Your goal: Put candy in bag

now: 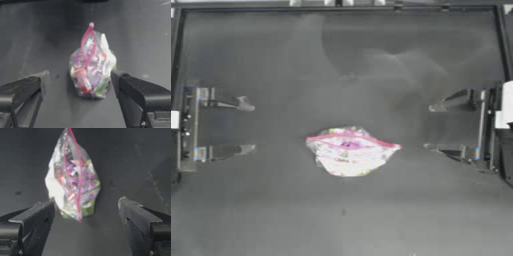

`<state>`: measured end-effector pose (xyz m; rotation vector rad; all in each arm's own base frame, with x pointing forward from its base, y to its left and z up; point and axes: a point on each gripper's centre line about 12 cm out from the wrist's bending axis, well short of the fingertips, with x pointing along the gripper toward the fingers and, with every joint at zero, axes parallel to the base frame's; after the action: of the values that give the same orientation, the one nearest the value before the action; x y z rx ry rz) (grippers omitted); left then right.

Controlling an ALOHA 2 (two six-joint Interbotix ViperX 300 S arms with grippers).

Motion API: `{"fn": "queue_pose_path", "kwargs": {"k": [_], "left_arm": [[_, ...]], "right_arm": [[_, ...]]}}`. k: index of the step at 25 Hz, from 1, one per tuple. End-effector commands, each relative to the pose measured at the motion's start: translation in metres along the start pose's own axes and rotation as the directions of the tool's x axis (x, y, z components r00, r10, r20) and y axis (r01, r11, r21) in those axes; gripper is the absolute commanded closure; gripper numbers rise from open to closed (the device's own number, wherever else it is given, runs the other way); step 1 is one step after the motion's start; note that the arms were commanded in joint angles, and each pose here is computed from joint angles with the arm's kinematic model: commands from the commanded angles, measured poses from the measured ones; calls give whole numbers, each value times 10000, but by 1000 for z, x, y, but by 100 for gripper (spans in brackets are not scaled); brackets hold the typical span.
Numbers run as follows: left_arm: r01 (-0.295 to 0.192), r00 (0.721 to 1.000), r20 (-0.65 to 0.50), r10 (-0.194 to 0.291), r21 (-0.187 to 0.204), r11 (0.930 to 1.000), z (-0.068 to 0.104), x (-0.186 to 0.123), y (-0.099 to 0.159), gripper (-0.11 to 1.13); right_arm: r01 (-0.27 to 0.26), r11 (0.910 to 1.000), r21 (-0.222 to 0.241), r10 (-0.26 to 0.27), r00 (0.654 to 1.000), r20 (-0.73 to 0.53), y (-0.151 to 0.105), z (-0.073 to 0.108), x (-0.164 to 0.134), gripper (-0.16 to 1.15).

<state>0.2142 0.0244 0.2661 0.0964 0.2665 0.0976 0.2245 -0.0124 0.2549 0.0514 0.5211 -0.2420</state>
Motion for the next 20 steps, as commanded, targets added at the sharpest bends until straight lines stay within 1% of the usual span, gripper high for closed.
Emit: {"fn": "queue_pose_path", "kwargs": {"k": [1,13,20], "left_arm": [[-47,9996,272,48,-35,10000,3,-3,1,1],[-241,9975,666,246,-76,9997,5,-13,4,1],[-260,9962,833,265,-78,9996,6,-17,4,1]], "right_arm": [[-58,10000,28,57,9996,265,0,5,-4,-3],[-102,9999,90,98,9990,438,-4,-1,-12,-3],[-151,9997,187,137,9975,688,-6,-2,-19,-3]]}}
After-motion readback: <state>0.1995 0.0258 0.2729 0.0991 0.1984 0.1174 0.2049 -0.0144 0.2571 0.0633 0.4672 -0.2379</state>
